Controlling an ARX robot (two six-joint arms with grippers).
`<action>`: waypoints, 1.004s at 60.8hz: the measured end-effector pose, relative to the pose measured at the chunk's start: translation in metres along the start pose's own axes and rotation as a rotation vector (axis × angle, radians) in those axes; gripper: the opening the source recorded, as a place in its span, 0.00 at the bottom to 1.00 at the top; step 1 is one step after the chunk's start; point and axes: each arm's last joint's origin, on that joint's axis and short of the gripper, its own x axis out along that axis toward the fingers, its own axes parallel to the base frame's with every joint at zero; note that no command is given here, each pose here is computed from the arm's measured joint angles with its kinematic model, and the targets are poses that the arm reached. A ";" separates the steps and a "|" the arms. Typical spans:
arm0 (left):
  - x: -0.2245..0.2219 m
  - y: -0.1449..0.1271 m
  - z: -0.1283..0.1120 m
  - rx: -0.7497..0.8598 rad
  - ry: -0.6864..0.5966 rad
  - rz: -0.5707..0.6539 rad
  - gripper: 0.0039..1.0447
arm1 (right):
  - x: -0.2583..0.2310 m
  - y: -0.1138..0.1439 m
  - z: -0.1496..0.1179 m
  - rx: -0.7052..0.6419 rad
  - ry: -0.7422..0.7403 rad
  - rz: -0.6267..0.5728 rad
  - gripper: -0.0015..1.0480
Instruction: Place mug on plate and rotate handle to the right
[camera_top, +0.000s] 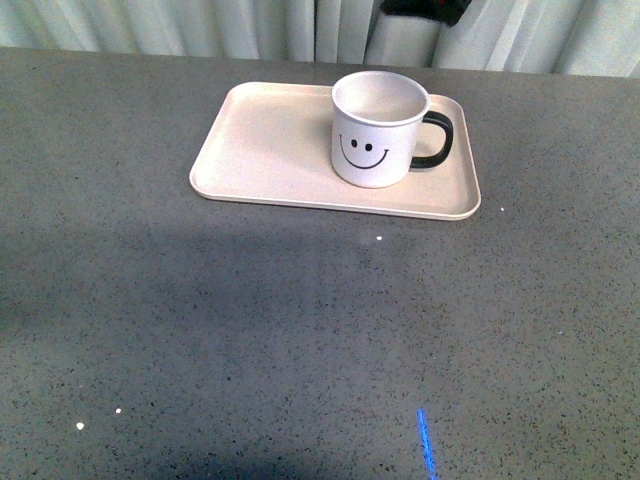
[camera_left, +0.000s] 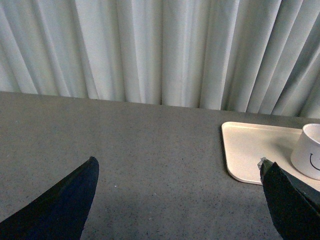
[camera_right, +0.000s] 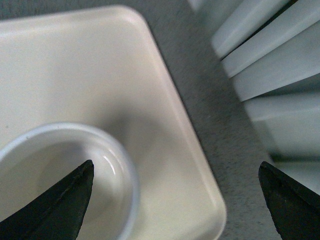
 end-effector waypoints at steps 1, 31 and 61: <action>0.000 0.000 0.000 0.000 0.000 0.000 0.91 | -0.004 -0.001 0.002 0.001 -0.005 -0.006 0.91; 0.000 0.000 0.000 0.000 0.000 0.000 0.91 | -0.063 0.054 -0.037 0.530 -0.388 -0.686 0.47; 0.000 0.000 0.000 0.000 0.000 0.000 0.91 | -0.162 0.156 -0.108 0.635 -0.411 -0.678 0.02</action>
